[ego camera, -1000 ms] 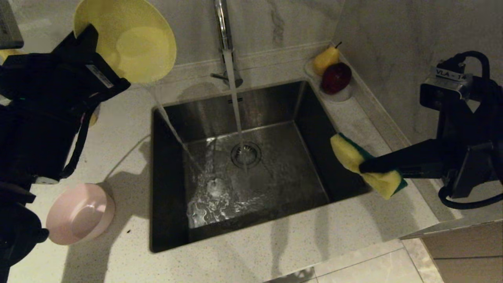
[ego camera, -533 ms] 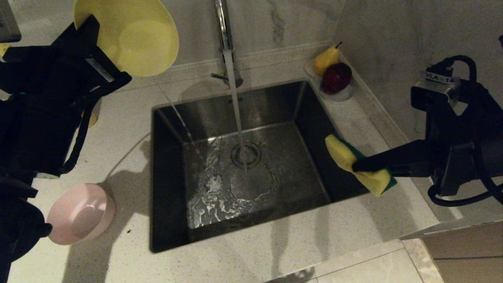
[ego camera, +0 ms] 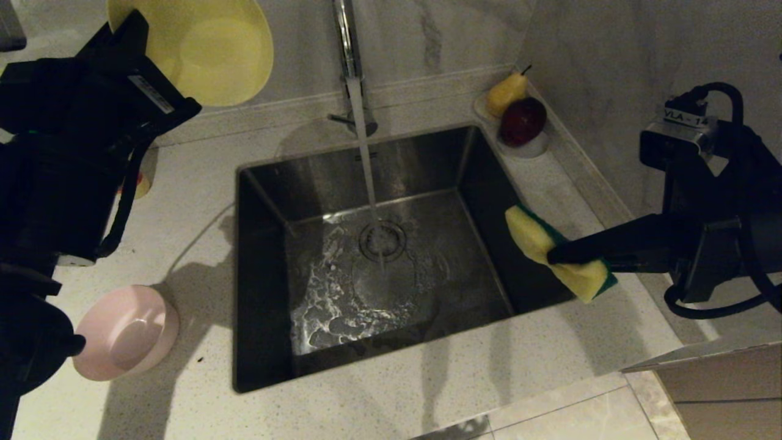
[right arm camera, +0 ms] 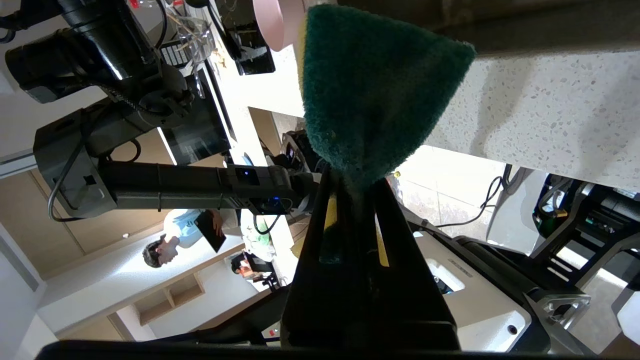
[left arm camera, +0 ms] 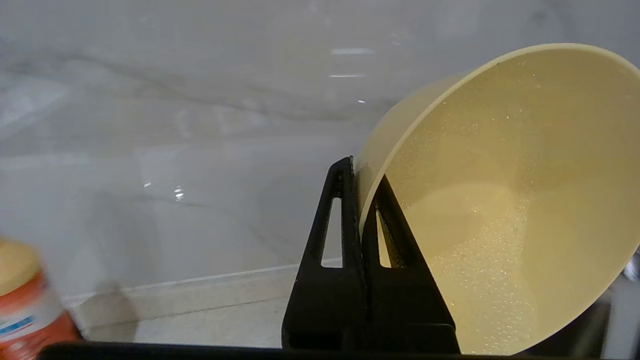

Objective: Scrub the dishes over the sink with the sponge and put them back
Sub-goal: Rinse the bowl, then place the bowl on the table

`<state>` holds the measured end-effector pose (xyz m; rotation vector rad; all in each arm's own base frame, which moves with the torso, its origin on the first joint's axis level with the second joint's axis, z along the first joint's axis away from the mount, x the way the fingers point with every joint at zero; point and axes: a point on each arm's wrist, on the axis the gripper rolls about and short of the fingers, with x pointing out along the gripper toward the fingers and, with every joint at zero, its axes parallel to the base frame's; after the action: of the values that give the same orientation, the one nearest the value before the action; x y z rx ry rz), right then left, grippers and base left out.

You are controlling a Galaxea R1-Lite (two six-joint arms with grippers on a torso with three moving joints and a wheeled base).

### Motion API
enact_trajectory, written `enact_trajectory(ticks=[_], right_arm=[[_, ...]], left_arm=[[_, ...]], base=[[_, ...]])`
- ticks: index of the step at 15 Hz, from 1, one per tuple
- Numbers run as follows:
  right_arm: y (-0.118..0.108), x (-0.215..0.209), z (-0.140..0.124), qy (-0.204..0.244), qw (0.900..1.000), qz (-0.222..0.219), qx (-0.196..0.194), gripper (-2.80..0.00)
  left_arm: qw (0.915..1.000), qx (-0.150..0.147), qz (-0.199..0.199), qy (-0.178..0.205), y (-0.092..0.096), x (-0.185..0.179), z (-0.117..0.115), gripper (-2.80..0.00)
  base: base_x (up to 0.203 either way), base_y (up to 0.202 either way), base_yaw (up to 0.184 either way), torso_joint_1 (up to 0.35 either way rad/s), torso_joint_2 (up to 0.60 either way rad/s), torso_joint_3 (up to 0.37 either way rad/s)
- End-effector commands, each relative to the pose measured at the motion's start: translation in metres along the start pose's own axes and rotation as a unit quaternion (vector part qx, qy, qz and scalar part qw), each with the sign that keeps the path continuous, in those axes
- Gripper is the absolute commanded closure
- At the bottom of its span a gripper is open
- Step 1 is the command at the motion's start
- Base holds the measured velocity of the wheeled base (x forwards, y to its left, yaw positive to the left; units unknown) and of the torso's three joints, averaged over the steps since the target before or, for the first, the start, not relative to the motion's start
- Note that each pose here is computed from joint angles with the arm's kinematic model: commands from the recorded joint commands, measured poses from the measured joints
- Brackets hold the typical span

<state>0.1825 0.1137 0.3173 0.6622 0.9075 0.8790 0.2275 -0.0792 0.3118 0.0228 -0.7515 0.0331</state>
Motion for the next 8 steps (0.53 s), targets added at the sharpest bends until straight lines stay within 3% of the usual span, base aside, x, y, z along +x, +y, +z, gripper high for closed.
enact_trajectory(ticks=[1, 3, 5, 7, 8], right_arm=[[0.001, -0.004, -0.002, -0.003, 1.0, 0.002, 0.001, 0.0], [-0.002, -0.006, -0.001, -0.007, 1.0, -0.002, 0.004, 0.0], [-0.005, -0.01, -0.005, -0.008, 1.0, -0.006, 0.008, 0.0], [-0.009, -0.009, -0.009, -0.005, 1.0, -0.012, 0.013, 0.0], [-0.009, -0.009, -0.009, -0.004, 1.0, -0.014, 0.016, 0.0]], left_arm=[[0.9998, -0.001, 0.018, 0.006, 0.002, 0.0, 0.003, 0.0], [0.9935, 0.016, 0.019, 0.111, 0.0, -0.005, -0.011, 0.0], [0.9725, 0.03, 0.01, 0.231, 0.004, -0.019, -0.016, 0.0], [0.9351, 0.015, 0.009, 0.354, 0.009, -0.034, -0.015, 0.0], [0.9097, 0.006, 0.015, 0.415, 0.012, -0.041, -0.013, 0.0]], base=[[0.0, 0.0, 0.0, 0.0, 0.0, 0.0], [0.0, 0.0, 0.0, 0.0, 0.0, 0.0], [0.0, 0.0, 0.0, 0.0, 0.0, 0.0], [0.0, 0.0, 0.0, 0.0, 0.0, 0.0], [0.0, 0.0, 0.0, 0.0, 0.0, 0.0]])
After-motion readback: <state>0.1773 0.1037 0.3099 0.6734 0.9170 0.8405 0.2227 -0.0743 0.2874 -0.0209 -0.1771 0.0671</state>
